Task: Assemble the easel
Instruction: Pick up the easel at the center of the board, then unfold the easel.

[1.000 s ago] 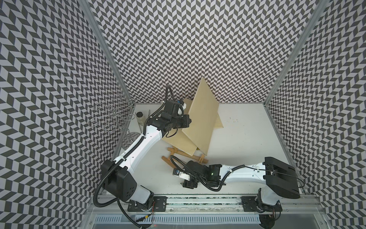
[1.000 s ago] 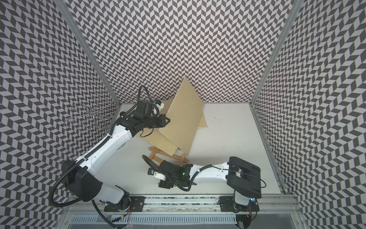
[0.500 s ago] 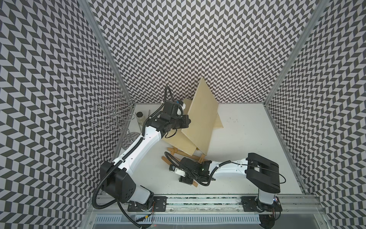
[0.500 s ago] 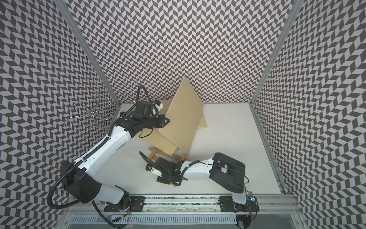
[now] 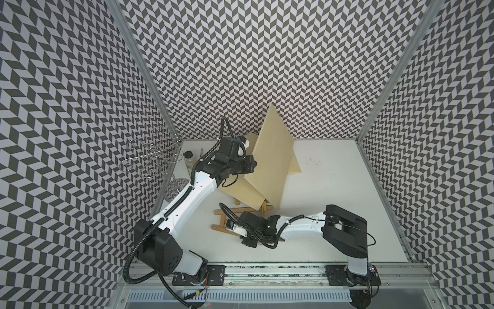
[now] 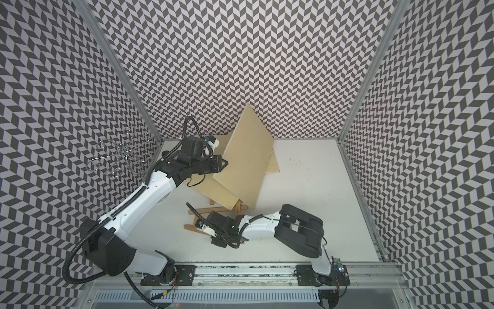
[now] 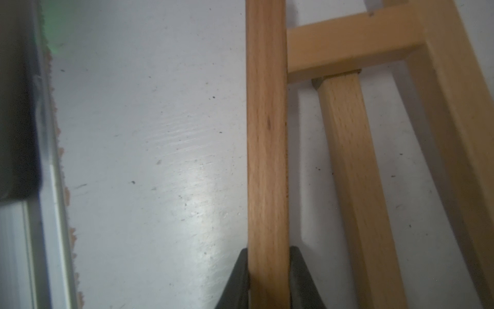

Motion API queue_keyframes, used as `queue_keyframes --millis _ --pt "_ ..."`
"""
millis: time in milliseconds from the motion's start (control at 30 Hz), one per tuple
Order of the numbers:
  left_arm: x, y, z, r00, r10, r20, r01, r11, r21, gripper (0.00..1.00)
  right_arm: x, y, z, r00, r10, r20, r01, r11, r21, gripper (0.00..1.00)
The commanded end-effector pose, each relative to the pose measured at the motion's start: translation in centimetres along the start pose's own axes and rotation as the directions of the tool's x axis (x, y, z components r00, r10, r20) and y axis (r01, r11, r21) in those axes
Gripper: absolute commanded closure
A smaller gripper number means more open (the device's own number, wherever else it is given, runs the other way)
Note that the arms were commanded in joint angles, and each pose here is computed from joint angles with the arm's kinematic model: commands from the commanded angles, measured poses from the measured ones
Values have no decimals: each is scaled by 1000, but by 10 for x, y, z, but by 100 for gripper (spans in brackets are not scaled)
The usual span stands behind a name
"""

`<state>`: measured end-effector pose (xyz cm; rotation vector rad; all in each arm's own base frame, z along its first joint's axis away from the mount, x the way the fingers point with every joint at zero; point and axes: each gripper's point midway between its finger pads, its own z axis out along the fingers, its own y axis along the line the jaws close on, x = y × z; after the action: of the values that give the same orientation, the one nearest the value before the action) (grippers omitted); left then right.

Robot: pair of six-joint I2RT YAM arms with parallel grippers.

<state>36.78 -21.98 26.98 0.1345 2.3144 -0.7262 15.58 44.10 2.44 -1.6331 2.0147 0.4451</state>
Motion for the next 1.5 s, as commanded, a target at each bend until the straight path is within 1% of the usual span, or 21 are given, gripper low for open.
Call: queue_keyframes --millis 0,133,267,367,500,600,633,700,767,833,900,967,1033,1100,1233,1367,1467 --pt "-78 0 -42 948 62 313 -47 997 -54 100 3 1 -34 999 -15 36 16 1000 -24 91" --pt "-80 -1 -40 949 69 308 -55 997 -53 100 1 10 -82 994 -26 106 32 998 -61 95" --pt "-82 0 -36 951 73 301 -56 996 -65 100 -3 13 -127 982 -20 189 34 997 -69 96" --pt "-83 3 -34 952 72 299 -51 996 -75 100 -8 14 -155 970 26 242 -7 997 -82 99" --pt "-83 2 -34 952 72 298 -52 996 -75 100 -5 4 -183 947 83 311 -75 997 -37 100" --pt "-82 2 -32 952 100 290 -81 994 -77 100 -14 -8 -212 906 132 402 -131 991 -32 100" --pt "-81 2 -32 952 107 286 -89 993 -77 100 -19 -16 -228 881 152 448 -153 988 -33 100" --pt "-77 -1 -33 952 124 280 -109 992 -67 100 -29 -40 -262 813 188 552 -204 978 -33 100" --pt "-71 -3 -33 951 141 274 -129 990 -60 100 -39 -69 -304 705 189 683 -248 969 -12 100" --pt "-64 -6 -35 949 159 273 -150 987 -55 100 -47 -96 -343 602 157 783 -288 957 29 100" --pt "-57 -9 -36 947 179 267 -169 984 -60 100 -57 -118 -371 535 134 834 -312 949 48 100" --pt "-49 -14 -36 944 205 260 -194 979 -66 100 -70 -136 -392 482 112 869 -319 946 55 100" --pt "-40 -20 -36 940 230 252 -219 973 -69 100 -86 -146 -411 423 88 902 -301 952 48 100" --pt "-33 -25 -36 938 242 248 -231 970 -76 100 -104 -151 -425 381 71 922 -258 966 32 100" --pt "-22 -36 -37 941 242 238 -234 970 -61 100 -141 -151 -448 309 35 950 -134 991 7 100" --pt "-15 -43 -36 944 230 238 -227 973 -38 100 -170 -156 -458 276 10 961 -40 999 1 100" --pt "-13 -49 -35 943 234 235 -235 972 -24 100 -188 -160 -460 246 15 969 22 1000 -21 100"
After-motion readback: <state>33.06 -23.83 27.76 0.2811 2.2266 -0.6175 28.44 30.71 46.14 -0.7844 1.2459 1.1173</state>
